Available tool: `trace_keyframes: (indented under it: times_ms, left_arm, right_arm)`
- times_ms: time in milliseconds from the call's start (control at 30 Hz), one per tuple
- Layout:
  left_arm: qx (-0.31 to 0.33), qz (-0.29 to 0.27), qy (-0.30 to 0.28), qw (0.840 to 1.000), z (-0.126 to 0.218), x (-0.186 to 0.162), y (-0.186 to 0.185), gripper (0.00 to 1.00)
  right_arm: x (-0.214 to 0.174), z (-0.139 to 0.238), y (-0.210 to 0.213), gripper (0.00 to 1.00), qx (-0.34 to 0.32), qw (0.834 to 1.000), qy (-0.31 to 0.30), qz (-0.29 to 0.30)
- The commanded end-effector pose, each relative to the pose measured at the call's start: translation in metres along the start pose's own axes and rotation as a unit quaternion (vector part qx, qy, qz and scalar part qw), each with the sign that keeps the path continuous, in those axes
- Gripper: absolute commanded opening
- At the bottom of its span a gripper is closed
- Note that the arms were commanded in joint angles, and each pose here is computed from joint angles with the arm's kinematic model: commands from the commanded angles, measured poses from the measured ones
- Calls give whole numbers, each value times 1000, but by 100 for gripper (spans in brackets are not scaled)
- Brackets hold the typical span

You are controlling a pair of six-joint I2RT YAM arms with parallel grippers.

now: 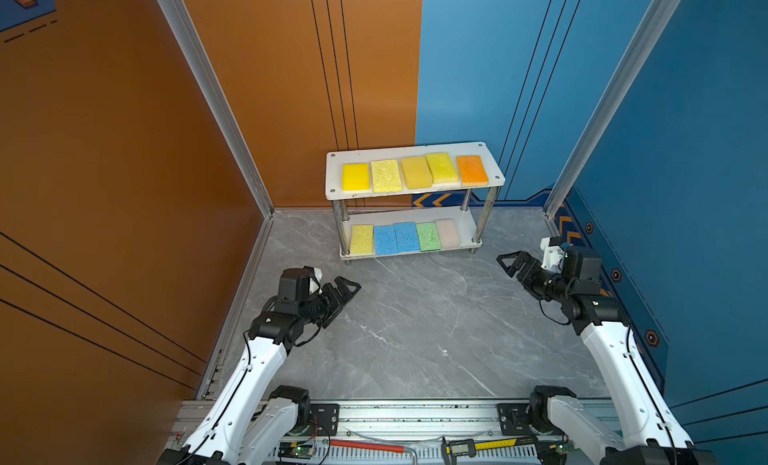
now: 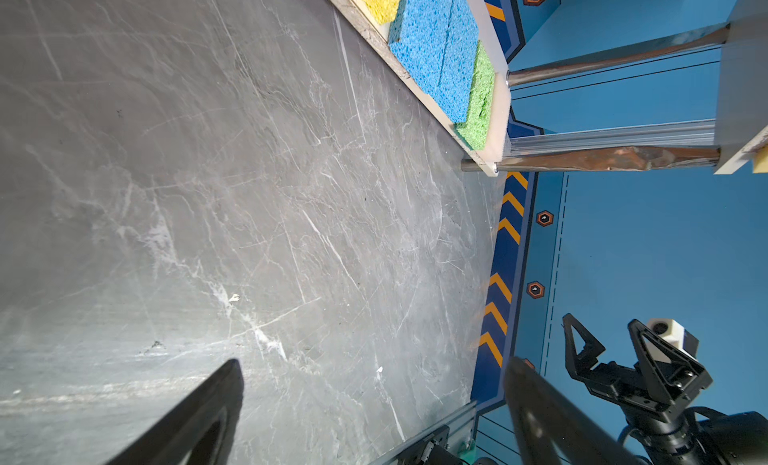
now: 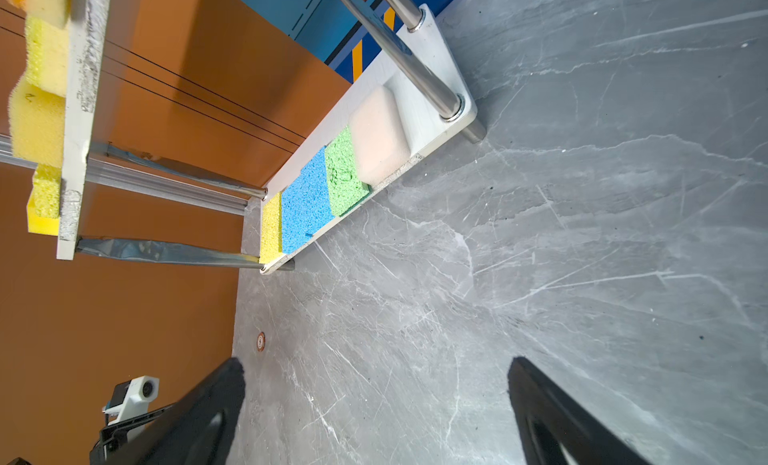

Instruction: Place and organize the cleaning sponges onto the shelf

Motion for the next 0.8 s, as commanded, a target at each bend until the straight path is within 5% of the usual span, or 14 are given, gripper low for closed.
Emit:
trace_keyframes:
  times_ms: [0, 400, 767]
  left_arm:
    - [5, -44, -36, 998, -3, 7, 5, 98]
    - [27, -124, -83, 988, -15, 25, 3, 98]
    - [37, -195, -136, 971, -2, 32, 15, 98]
  right_arm:
    - [9, 2, 5, 100, 3, 999, -48, 23]
    - [16, -24, -13, 100, -48, 997, 20, 50]
    - [29, -42, -38, 100, -75, 994, -9, 78]
Point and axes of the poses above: each gripper's point midway between its finger pads, its own z axis back along the fingers, its own y axis along the line the jaws close on, x = y × z, the point moved 9 cm from there along z, back along the fingers, and after that the axes turned 15 degrees about z, right-handed, at the moved point
